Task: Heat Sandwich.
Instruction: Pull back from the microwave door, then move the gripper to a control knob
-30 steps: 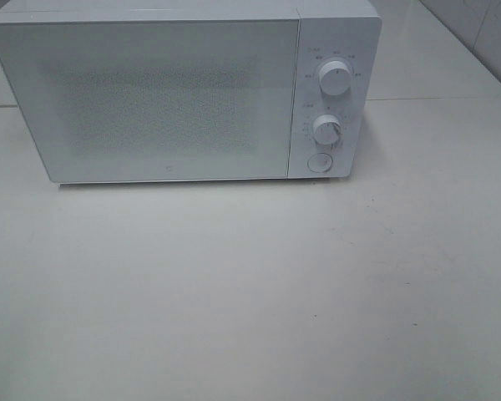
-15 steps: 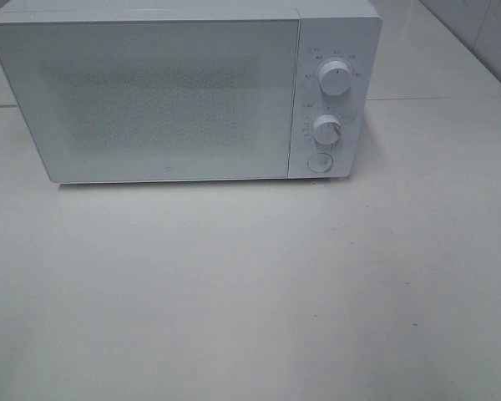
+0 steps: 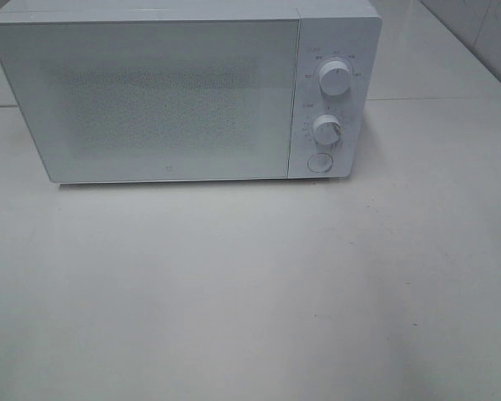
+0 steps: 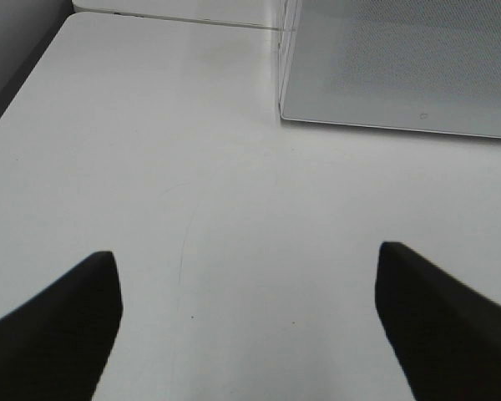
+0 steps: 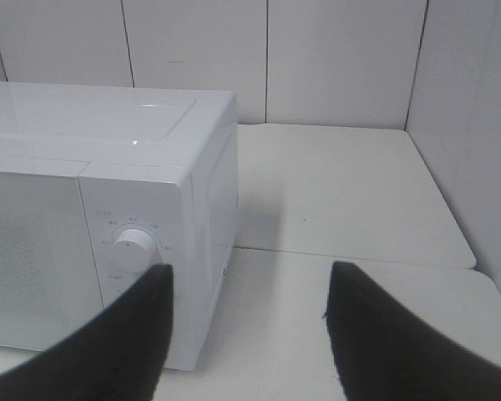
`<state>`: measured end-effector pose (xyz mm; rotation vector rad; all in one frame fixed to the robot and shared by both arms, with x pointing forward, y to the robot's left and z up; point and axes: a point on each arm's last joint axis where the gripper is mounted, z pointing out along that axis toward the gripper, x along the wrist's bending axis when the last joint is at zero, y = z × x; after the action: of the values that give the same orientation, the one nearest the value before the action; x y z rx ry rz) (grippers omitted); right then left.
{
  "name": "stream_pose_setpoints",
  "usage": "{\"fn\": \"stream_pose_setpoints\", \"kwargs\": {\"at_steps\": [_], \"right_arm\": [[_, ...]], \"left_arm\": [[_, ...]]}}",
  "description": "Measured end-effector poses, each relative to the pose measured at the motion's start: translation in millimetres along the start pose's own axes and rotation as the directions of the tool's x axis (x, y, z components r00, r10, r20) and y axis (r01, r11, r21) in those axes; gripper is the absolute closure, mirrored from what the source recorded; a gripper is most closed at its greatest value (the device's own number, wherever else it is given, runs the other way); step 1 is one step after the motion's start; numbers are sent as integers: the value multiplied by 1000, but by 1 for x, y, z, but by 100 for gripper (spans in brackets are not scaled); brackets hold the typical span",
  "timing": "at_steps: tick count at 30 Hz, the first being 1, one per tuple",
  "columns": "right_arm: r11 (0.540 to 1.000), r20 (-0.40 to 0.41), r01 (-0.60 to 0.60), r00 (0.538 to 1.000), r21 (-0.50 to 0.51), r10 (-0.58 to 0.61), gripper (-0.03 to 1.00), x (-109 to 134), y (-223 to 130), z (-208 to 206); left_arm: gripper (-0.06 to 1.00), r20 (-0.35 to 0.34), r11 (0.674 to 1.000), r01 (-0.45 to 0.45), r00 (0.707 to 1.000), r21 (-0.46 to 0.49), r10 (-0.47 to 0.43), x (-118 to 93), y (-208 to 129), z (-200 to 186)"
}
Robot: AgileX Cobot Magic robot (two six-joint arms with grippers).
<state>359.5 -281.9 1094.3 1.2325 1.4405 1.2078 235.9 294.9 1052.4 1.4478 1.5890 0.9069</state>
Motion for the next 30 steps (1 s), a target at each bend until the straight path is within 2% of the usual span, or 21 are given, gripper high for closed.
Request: {"fn": "stream_pose_setpoints", "kwargs": {"at_steps": [5,7,12,14,21,24,25,30], "right_arm": [[998,-39,55,998,8,-54,34,6,-2,23],[998,-81,68,994,13,-66,28,13,-5,38],[997,-151,78,986,13,-76,22,27,-12,61],[996,-194,84,978,20,-79,22,37,-17,73],[995,-255,92,964,26,-82,22,53,-24,93],[996,-265,70,963,46,-56,22,58,-26,99],[997,-267,26,964,74,-5,22,63,-30,105],[990,-274,-31,959,139,69,22,76,-39,118]], "left_arm": [[18,0,1000,0,1000,0,0,0,0,0],[18,0,1000,0,1000,0,0,0,0,0],[18,0,1000,0,1000,0,0,0,0,0],[18,0,1000,0,1000,0,0,0,0,0],[18,0,1000,0,1000,0,0,0,0,0],[18,0,1000,0,1000,0,0,0,0,0],[18,0,1000,0,1000,0,0,0,0,0],[18,0,1000,0,1000,0,0,0,0,0]]}}
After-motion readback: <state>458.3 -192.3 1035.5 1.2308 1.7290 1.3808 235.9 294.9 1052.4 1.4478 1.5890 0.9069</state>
